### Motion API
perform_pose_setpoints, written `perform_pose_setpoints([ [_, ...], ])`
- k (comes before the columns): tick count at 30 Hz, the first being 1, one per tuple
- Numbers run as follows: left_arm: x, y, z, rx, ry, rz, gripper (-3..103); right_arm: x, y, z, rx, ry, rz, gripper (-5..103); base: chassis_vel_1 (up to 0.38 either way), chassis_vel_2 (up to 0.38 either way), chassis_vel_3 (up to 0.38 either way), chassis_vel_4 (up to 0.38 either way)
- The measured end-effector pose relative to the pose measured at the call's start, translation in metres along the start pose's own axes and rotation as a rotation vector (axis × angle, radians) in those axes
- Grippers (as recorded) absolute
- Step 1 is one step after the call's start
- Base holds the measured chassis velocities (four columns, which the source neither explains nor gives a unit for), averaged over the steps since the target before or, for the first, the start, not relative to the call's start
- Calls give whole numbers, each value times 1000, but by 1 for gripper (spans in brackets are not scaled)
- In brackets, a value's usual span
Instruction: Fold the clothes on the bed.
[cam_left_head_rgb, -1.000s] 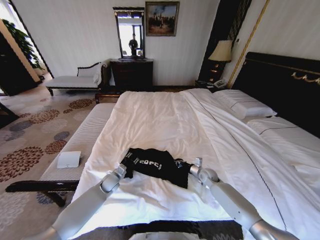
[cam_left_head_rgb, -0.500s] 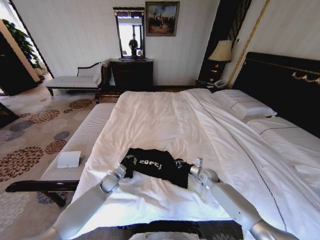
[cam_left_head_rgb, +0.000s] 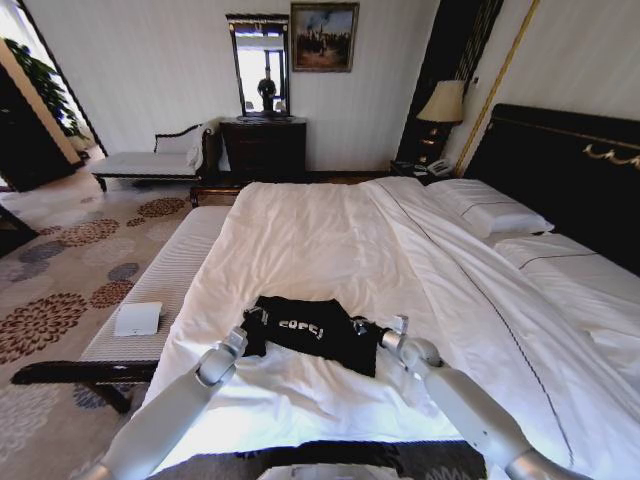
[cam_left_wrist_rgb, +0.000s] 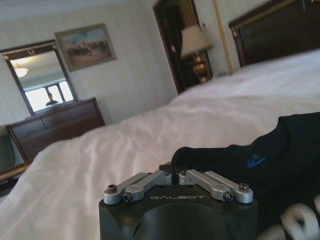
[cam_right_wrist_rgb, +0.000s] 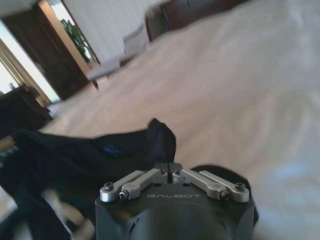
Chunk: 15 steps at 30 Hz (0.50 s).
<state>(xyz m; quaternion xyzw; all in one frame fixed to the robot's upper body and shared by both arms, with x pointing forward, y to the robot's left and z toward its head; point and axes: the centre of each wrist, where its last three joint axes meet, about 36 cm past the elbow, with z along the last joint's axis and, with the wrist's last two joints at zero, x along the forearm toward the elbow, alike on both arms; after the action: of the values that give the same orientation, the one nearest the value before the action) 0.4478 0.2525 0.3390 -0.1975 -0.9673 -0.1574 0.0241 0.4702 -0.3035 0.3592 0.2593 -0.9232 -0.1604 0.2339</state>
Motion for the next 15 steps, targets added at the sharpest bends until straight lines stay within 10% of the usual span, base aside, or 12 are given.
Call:
perform_pose_setpoints([
  [15,-53,53,-145,64,-203,-61,1,51,73,-157,105,-281,-39,0,0,0,0,0],
])
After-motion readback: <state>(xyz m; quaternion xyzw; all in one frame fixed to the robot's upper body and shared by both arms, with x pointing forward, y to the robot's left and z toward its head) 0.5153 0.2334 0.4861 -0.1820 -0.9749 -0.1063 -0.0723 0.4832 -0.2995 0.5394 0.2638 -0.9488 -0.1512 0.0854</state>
